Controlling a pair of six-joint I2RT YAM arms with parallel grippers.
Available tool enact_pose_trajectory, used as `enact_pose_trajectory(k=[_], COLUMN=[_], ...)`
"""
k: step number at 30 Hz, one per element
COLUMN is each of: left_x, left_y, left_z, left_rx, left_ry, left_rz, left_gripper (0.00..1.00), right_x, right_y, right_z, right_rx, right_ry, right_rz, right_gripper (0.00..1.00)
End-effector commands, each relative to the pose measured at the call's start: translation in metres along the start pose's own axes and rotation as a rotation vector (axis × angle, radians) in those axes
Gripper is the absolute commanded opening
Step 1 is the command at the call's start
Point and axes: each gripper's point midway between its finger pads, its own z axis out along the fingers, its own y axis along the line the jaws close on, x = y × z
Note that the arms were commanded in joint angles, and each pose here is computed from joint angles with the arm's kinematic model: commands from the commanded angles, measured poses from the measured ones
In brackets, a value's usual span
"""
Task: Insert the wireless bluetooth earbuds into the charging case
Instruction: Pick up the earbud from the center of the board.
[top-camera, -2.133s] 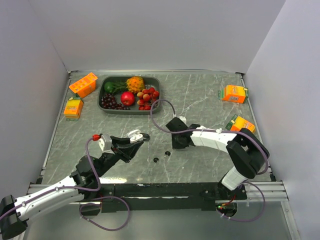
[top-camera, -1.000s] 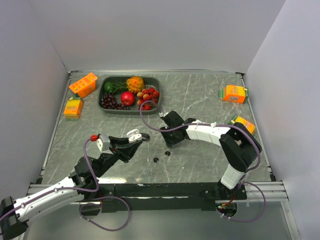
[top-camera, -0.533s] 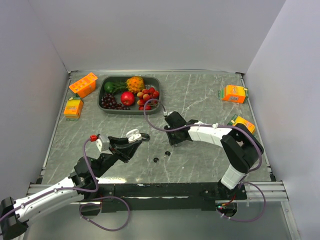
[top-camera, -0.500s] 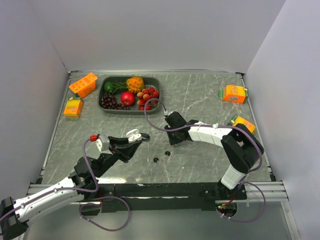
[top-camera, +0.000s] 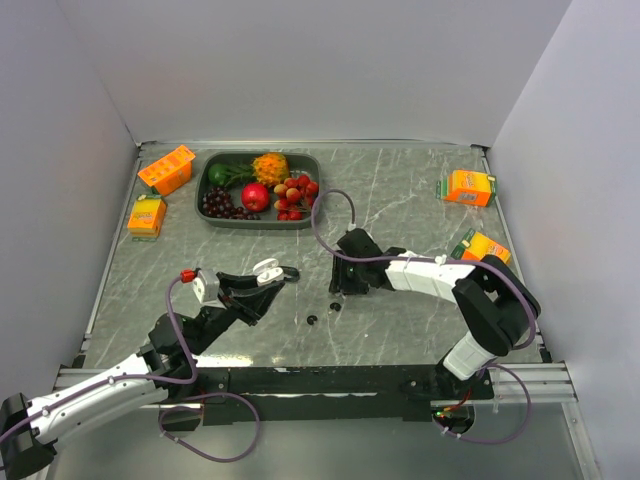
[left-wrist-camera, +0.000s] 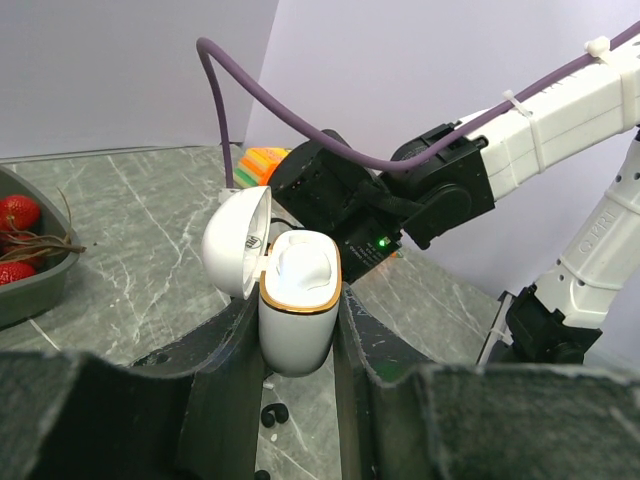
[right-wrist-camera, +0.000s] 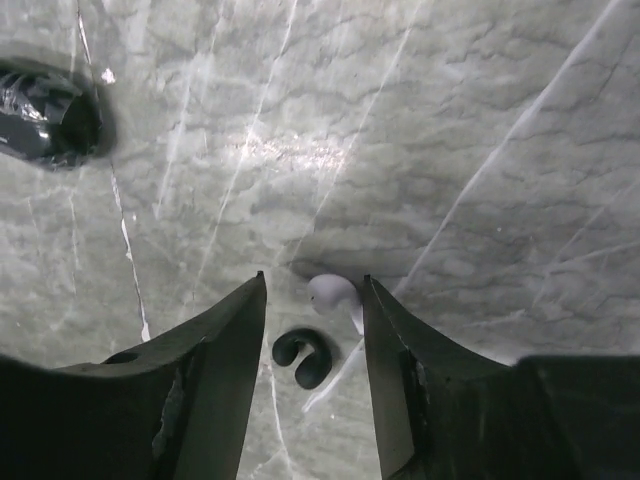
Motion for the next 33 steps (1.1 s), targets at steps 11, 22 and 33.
enact_pose_trajectory(k=[11, 22, 33], left_x=[-0.015, -0.014, -0.016], left_y=[-0.007, -0.008, -0.007], left_z=[0.002, 0.004, 0.002], left_rx=[0.023, 0.024, 0.016], left_ry=[-0.047, -0.041, -0.044], left_rz=[-0.014, -0.007, -0.006], left_gripper=[0.01, 0.01, 0.01], right_x=[0.002, -0.01, -0.01], right_y=[-0.014, 0.007, 0.003], right_z=[-0.017, -0.013, 0.013], right_rx=[0.057, 0.002, 0.055], right_ry=[0.091, 0.031, 0.074], right_rz=[-0.378, -0.444, -0.468], right_gripper=[0.53, 0.56, 0.5])
